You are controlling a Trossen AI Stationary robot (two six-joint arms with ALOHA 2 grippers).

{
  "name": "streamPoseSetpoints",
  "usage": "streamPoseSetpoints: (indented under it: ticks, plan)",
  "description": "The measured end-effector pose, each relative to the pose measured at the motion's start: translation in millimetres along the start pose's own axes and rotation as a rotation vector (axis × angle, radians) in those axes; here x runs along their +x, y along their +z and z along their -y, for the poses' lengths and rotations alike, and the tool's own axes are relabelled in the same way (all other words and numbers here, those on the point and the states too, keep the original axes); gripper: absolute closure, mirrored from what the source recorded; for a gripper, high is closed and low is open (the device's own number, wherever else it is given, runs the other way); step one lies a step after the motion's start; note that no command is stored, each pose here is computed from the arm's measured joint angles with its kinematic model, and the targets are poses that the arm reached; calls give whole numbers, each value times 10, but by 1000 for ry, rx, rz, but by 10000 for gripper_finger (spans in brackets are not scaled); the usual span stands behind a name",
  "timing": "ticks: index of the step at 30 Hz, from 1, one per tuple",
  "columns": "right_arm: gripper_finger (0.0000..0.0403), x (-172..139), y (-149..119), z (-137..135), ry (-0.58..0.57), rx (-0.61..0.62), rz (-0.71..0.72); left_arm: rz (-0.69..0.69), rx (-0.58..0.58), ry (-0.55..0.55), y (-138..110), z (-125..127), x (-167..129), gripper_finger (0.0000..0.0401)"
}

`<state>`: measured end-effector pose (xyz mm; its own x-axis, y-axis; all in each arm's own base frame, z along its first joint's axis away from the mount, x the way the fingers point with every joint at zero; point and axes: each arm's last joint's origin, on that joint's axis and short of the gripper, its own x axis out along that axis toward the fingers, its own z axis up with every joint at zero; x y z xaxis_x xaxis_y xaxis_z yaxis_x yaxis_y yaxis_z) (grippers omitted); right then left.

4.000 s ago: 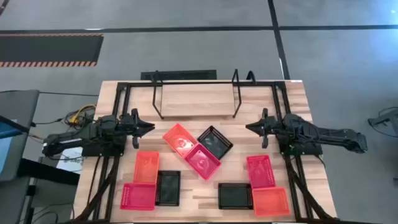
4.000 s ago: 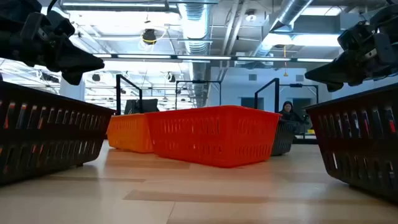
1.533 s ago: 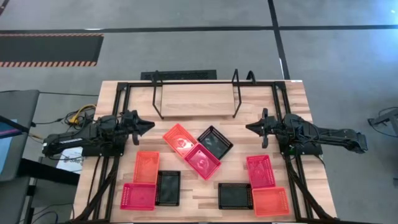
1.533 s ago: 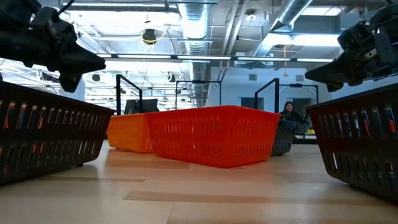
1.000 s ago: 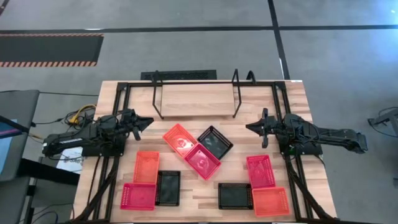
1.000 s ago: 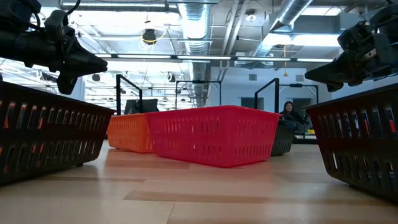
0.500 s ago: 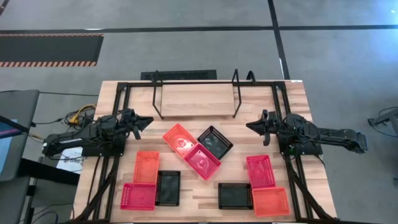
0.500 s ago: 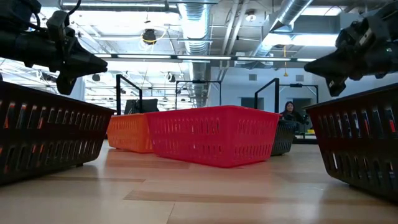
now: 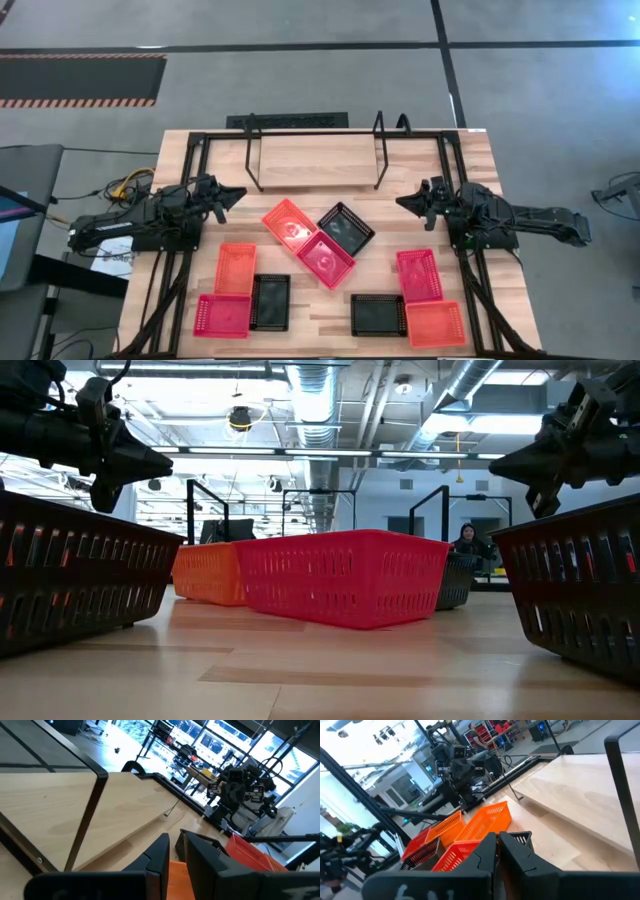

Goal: Stack baskets on shelf by color
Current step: Put the top center orange bin on the shelf

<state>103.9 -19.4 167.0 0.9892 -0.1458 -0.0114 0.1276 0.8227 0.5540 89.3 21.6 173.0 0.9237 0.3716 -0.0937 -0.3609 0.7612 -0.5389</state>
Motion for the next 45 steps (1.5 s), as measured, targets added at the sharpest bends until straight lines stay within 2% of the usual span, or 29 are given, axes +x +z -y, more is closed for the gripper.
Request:
streamPoseSetpoints:
  ticks: [8, 12, 15, 21, 26, 31, 37, 42, 45]
  plan:
    - [360, -1, 40, -26, 25, -2, 41, 13, -4, 25, 4, -7, -1, 354]
    - [360, -6, 90, -59, 59, -6, 93, 26, -4, 46, 7, -14, -2, 387]
    - [360, -7, 100, -61, 50, -4, 109, 29, -12, 104, 8, -29, 2, 397]
    - [360, -7, 107, -49, 11, 13, 136, -143, -1, 290, 128, 24, -41, 401]
    - [360, -8, 113, -39, -22, 16, 157, -332, -9, 313, 331, 245, 49, 401]
    - [360, -9, 117, -32, -45, 20, 173, -558, 19, 374, 443, 536, 343, 401]
    - [360, -11, 123, -26, -62, 87, 192, -812, 69, 426, 286, 855, 880, 401]
    - [359, -13, 134, -24, -77, 108, 214, -925, 208, 400, 192, 1057, 1331, 398]
    - [352, -16, 153, -37, -59, 130, 234, -979, 300, 415, 191, 1137, 1551, 382]
